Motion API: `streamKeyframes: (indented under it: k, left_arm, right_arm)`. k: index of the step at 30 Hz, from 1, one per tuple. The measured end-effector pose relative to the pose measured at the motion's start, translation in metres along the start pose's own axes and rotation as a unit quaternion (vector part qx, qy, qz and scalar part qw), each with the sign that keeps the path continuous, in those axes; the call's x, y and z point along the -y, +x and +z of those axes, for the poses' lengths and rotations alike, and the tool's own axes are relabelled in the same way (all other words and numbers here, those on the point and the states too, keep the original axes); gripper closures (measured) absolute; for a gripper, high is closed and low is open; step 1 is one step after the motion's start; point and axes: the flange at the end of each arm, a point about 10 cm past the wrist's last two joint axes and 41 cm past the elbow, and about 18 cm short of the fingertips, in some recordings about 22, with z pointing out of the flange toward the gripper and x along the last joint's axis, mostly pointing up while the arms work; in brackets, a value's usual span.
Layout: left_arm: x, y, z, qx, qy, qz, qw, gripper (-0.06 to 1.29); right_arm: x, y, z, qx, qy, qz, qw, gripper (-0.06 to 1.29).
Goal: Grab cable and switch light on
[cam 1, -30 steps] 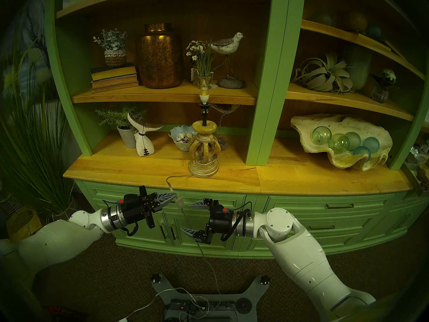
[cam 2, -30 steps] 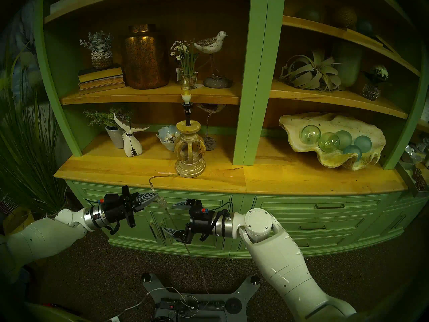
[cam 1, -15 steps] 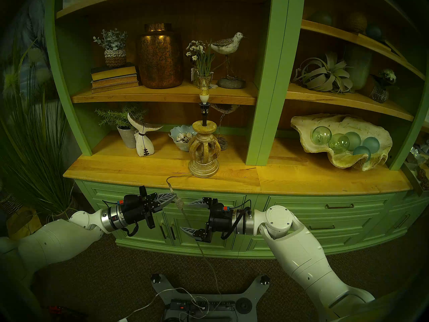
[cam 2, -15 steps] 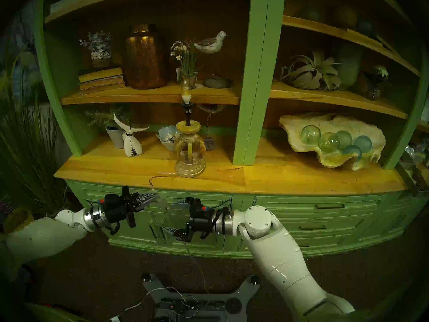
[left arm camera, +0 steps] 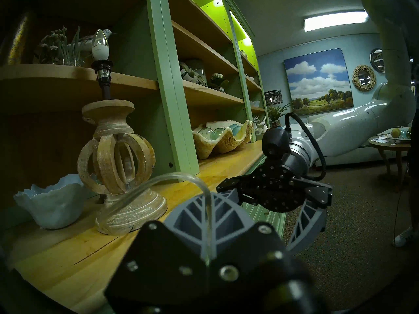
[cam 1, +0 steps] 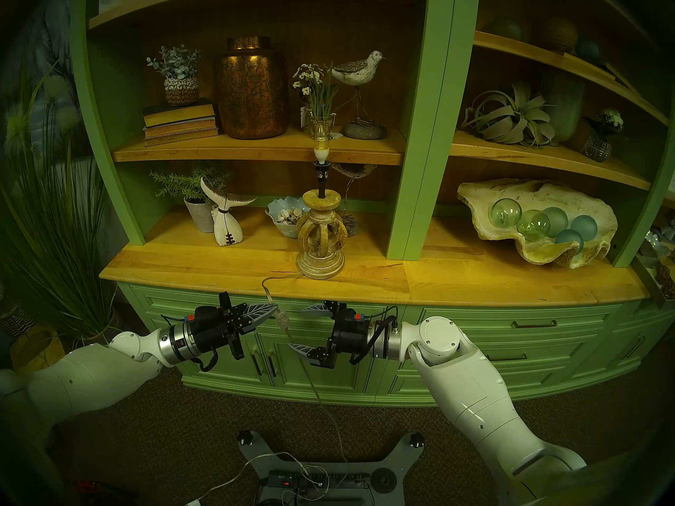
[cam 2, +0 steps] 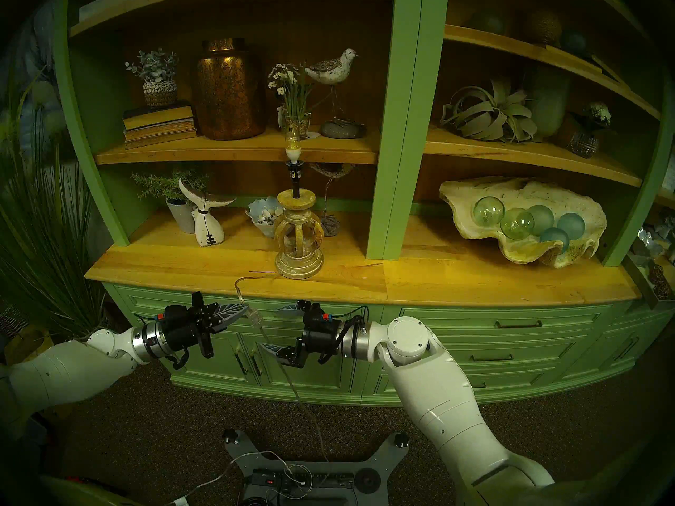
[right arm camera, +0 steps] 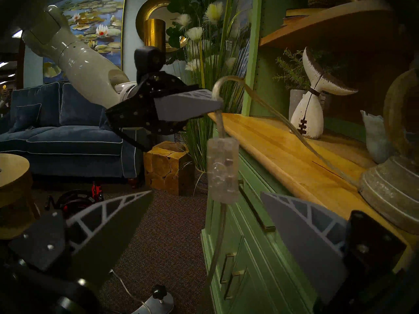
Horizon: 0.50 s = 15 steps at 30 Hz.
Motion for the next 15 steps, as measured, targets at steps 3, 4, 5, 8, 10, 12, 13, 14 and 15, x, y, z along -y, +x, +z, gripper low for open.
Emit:
streamKeyframes:
  k: [3,4,5,8,10,12,13,14,15]
  left_arm:
    - [0.000,0.000,0.000,0.000,0.000,0.001,1.0000,1.25]
    - [0.000,0.000,0.000,0.000,0.000,0.001,1.0000,1.25]
    - [0.000,0.000,0.000,0.000,0.000,0.001,1.0000,1.25]
    - [0.000,0.000,0.000,0.001,-0.001,0.002,1.0000,1.25]
    - [0.000,0.000,0.000,0.001,-0.001,0.002,1.0000,1.25]
    - [0.000,0.000,0.000,0.001,-0.001,0.003,1.0000,1.25]
    - [0.000,0.000,0.000,0.001,-0.001,0.003,1.0000,1.25]
    - [0.000,0.000,0.000,0.001,-0.001,0.003,1.0000,1.25]
    - [0.000,0.000,0.000,0.001,-0.001,0.004,1.0000,1.25]
  right_arm:
    - [-0.007,0.002,0.002,-0.001,-0.003,0.000,1.0000,-0.01]
    - [-0.009,0.003,0.004,-0.001,-0.003,-0.001,1.0000,-0.01]
    - [-0.011,0.004,0.006,-0.001,-0.001,-0.002,1.0000,-0.01]
    - [-0.014,0.008,0.013,-0.003,0.010,-0.006,0.9999,-0.01]
    - [-0.015,0.013,0.020,-0.004,0.023,-0.009,0.9997,-0.01]
    - [-0.015,0.017,0.025,-0.004,0.036,-0.012,0.9993,-0.01]
    - [-0.015,0.018,0.027,-0.003,0.043,-0.013,0.9990,-0.01]
    - [-0.015,0.019,0.029,-0.002,0.049,-0.014,0.9987,-0.01]
    - [-0.015,0.021,0.032,0.000,0.060,-0.014,0.9981,-0.01]
